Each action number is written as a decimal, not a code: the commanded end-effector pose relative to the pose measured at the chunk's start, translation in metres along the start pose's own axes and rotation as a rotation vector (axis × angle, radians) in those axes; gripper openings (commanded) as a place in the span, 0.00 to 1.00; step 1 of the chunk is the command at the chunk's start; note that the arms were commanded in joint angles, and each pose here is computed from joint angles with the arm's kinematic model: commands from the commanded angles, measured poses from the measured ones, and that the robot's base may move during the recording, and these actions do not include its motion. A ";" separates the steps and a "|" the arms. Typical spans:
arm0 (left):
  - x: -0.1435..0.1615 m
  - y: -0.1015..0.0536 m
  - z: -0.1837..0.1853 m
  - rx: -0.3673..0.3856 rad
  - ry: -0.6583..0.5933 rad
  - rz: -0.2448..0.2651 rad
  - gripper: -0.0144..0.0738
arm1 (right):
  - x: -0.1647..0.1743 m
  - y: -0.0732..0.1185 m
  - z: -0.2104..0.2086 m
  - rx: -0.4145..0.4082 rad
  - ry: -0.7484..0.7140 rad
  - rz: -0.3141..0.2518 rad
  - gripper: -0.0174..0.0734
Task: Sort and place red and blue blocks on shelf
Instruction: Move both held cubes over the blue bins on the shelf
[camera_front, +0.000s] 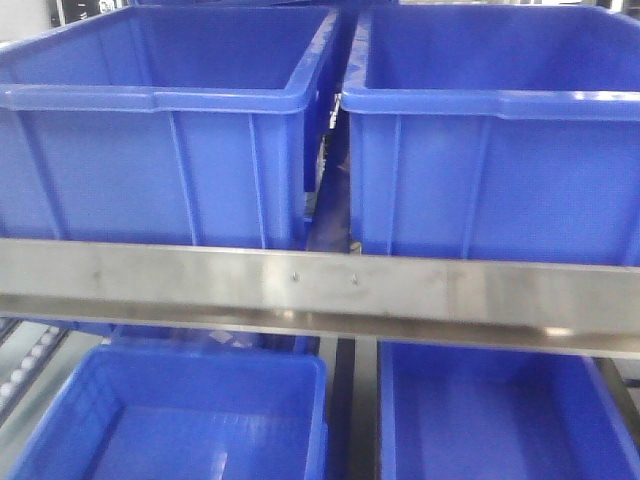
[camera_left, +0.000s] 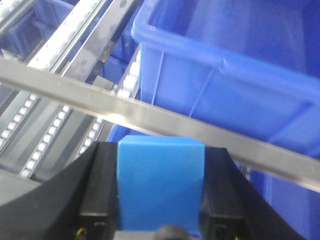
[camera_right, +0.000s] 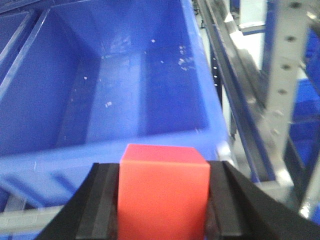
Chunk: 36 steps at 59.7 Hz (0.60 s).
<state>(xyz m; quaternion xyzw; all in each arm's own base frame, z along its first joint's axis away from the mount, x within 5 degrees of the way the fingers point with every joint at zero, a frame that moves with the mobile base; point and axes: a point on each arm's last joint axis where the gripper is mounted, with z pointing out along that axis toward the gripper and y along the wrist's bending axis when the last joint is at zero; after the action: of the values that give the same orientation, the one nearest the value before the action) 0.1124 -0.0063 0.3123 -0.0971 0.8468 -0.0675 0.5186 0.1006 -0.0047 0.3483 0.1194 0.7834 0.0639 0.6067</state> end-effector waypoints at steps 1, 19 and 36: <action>-0.014 -0.005 -0.004 0.039 -0.091 0.003 0.30 | -0.016 0.003 -0.004 -0.021 -0.115 -0.014 0.26; -0.014 -0.005 -0.004 0.039 -0.091 0.003 0.30 | -0.016 0.003 -0.004 -0.021 -0.115 -0.014 0.26; -0.014 -0.005 -0.004 0.039 -0.091 0.003 0.30 | -0.016 0.003 -0.004 -0.021 -0.115 -0.014 0.26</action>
<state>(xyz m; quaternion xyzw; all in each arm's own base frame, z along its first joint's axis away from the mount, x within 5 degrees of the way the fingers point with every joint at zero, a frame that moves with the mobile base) 0.1124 -0.0063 0.3123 -0.0971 0.8468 -0.0675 0.5186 0.1006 -0.0047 0.3483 0.1194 0.7834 0.0639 0.6067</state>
